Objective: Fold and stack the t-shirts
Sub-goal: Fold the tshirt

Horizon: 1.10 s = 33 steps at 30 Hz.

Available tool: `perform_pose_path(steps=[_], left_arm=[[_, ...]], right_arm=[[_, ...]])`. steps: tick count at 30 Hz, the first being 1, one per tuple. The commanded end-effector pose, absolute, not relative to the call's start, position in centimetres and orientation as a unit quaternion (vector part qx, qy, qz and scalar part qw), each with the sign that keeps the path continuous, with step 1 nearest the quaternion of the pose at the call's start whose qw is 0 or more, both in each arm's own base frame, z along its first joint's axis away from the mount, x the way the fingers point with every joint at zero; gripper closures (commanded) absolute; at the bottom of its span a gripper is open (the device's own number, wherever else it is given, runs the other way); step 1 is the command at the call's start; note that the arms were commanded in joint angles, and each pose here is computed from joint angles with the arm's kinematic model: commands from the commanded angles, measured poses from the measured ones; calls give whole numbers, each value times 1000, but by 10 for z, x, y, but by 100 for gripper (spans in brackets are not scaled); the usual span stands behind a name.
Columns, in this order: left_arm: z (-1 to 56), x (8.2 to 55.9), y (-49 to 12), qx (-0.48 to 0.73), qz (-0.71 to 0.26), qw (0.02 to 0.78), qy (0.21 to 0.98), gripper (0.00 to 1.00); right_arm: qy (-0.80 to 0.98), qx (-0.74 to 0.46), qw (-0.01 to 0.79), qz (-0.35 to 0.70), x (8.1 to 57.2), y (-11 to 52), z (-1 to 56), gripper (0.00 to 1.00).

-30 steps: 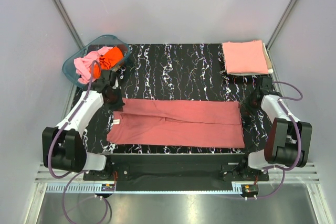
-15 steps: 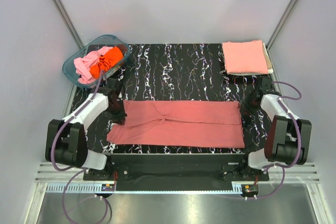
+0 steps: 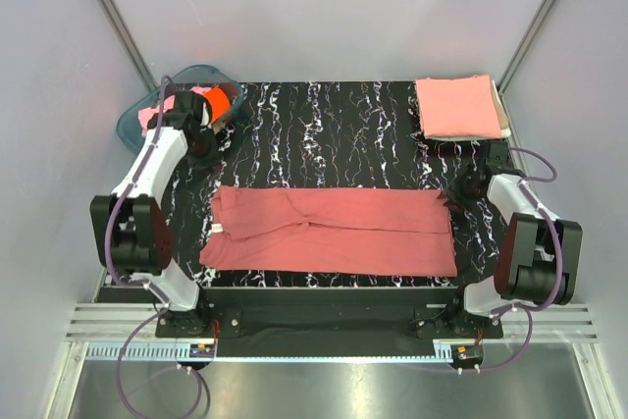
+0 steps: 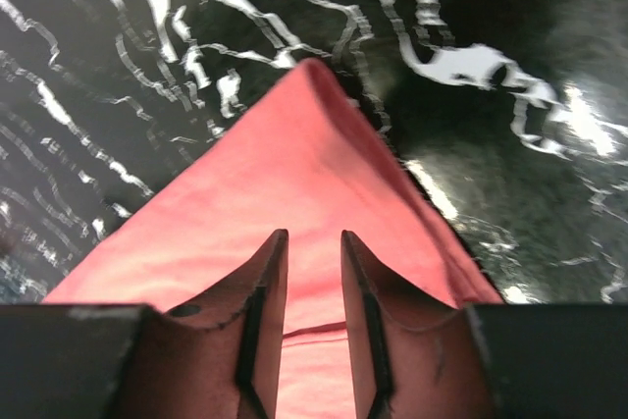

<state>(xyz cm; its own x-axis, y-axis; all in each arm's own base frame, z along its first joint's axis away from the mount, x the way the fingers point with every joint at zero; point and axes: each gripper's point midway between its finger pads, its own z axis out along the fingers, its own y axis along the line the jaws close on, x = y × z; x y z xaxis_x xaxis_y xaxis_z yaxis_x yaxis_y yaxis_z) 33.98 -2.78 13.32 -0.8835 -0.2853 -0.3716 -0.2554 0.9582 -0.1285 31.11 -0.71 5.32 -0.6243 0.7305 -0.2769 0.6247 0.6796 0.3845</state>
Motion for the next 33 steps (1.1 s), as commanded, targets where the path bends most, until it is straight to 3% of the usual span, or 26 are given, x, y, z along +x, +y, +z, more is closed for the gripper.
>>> perform_pose_path(steps=[1,8,23,33], left_arm=[[122,361,-41,-98,-77,181,976,74],[87,369,-52,-78,-102,139,982,85],[35,364,-23,-106,-16,101,989,89],[14,372,1,-125,49,94,986,90]], right_arm=[[894,344,228,173,333,3,69,66],[904,335,201,172,338,4,51,68],[925,344,136,82,326,-23,-2,72],[922,360,133,43,318,-40,-8,73]])
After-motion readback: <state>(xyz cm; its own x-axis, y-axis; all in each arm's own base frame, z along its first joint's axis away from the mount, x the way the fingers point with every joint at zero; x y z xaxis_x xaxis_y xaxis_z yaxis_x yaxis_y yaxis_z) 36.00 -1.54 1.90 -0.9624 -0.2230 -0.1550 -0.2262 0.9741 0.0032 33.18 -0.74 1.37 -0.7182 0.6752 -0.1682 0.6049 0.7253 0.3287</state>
